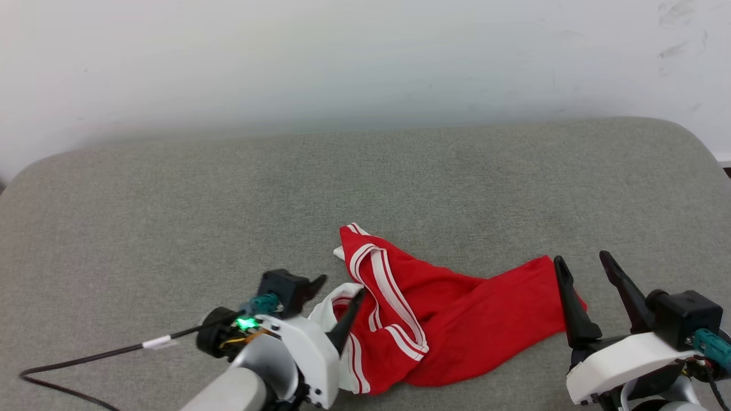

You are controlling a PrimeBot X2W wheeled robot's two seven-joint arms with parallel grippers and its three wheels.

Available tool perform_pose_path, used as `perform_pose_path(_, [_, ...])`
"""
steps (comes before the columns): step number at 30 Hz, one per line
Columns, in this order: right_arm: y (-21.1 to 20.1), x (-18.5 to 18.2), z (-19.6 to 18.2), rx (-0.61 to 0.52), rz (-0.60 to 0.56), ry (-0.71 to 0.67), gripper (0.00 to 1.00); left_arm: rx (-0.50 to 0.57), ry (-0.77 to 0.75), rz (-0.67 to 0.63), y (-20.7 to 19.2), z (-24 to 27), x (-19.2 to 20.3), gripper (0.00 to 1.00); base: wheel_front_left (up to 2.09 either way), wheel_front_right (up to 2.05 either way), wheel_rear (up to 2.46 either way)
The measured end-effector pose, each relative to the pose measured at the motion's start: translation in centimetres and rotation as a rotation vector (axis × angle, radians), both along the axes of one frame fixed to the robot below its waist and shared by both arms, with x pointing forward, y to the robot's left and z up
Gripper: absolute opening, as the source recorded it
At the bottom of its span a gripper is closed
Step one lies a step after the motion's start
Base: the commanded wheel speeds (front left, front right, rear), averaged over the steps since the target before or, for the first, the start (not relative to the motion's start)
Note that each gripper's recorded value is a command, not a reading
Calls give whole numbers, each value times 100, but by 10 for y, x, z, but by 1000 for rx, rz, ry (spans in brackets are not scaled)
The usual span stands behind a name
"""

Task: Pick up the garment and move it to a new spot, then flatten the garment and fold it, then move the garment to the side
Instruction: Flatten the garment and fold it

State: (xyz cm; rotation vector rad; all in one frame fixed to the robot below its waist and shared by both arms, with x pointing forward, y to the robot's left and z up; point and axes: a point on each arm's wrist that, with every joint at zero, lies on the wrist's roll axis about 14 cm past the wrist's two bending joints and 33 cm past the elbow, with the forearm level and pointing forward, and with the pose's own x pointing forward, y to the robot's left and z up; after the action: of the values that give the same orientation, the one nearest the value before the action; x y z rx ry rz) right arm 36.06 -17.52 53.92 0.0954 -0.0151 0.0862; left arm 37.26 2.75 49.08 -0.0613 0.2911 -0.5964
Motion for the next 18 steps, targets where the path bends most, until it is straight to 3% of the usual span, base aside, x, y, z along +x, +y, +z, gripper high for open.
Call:
perform_pose_path(4, [2,1,0,-2,7,-1,100,73,26,111,43,-5,13,100,0,0,0])
perform_pose_path(7, [5,3,-1,-9,14,1,100,142,105,120,61,-21,13,100,0,0,0])
perform_pose_path(18, [0,18,-15,-10,1,39,100,364,417,-83,62,-93,3,100,0,0,0])
